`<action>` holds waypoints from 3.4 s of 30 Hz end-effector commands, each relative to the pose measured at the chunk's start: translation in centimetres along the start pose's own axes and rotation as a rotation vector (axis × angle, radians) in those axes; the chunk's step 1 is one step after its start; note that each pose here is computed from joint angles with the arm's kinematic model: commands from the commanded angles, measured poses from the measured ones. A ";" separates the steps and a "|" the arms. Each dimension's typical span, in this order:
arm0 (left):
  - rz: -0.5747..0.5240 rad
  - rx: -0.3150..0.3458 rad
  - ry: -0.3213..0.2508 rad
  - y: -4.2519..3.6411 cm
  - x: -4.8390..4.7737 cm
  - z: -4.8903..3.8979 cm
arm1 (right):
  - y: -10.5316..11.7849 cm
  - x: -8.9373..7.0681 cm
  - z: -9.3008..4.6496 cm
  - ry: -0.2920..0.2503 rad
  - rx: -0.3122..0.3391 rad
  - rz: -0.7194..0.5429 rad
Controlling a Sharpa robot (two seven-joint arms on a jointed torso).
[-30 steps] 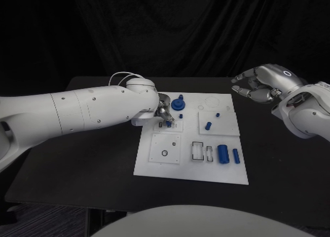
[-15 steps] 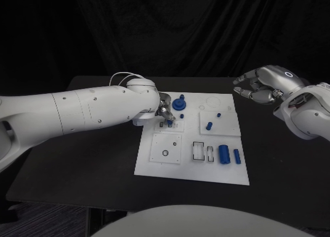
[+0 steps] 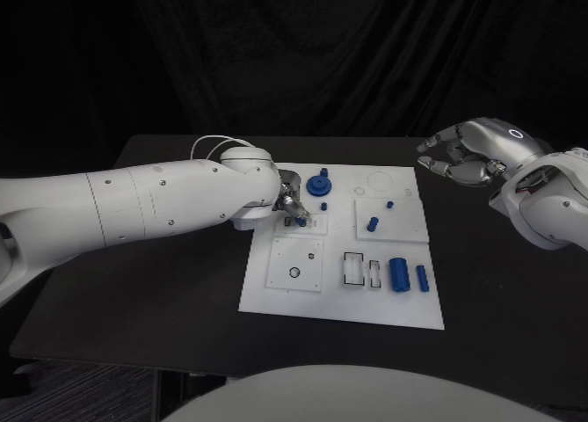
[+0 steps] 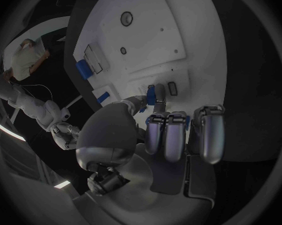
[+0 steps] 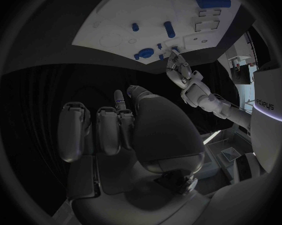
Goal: Assemble the parts on the task board
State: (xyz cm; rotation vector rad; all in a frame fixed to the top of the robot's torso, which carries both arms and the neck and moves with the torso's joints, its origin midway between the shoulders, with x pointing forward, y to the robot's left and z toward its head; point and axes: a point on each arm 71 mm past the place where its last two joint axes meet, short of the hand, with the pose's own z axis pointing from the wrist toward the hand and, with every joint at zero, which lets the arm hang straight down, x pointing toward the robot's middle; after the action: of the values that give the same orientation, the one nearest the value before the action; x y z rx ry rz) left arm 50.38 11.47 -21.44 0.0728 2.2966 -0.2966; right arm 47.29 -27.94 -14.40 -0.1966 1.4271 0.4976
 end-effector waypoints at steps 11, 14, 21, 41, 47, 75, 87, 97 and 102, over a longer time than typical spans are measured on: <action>-0.044 0.017 -0.029 0.26 0.72 -0.13 | -0.2 0.1 -0.1 0.010 0.027 -0.001; -0.049 0.020 -0.032 0.31 0.84 -0.12 | -0.2 0.2 -0.1 0.013 0.028 -0.001; -0.053 0.023 -0.034 0.41 0.96 -0.04 | -0.2 0.2 -0.1 0.017 0.030 -0.001; -0.052 0.033 -0.029 0.23 1.11 0.31 | -0.3 0.4 -0.1 0.025 0.035 -0.002; -0.049 0.031 -0.022 0.25 1.22 0.36 | -0.3 0.4 -0.1 0.027 0.037 -0.002; -0.073 0.054 -0.016 0.25 1.33 0.43 | -0.4 0.5 -0.1 0.034 0.041 -0.003; -0.085 0.066 -0.031 0.48 1.26 0.31 | -0.5 0.5 -0.2 0.040 0.046 -0.004; -0.090 0.073 -0.038 0.65 1.22 0.26 | -0.5 0.5 -0.2 0.045 0.051 -0.004; -0.098 0.080 -0.050 0.68 1.15 0.21 | -0.5 0.6 -0.2 0.048 0.053 -0.004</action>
State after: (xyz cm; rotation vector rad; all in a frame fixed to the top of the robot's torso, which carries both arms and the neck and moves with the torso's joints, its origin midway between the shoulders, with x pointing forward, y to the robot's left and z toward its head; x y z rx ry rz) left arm 49.97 12.30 -22.55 -0.0029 2.2546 -0.3969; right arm 47.36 -28.21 -14.90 -0.1833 1.4717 0.4715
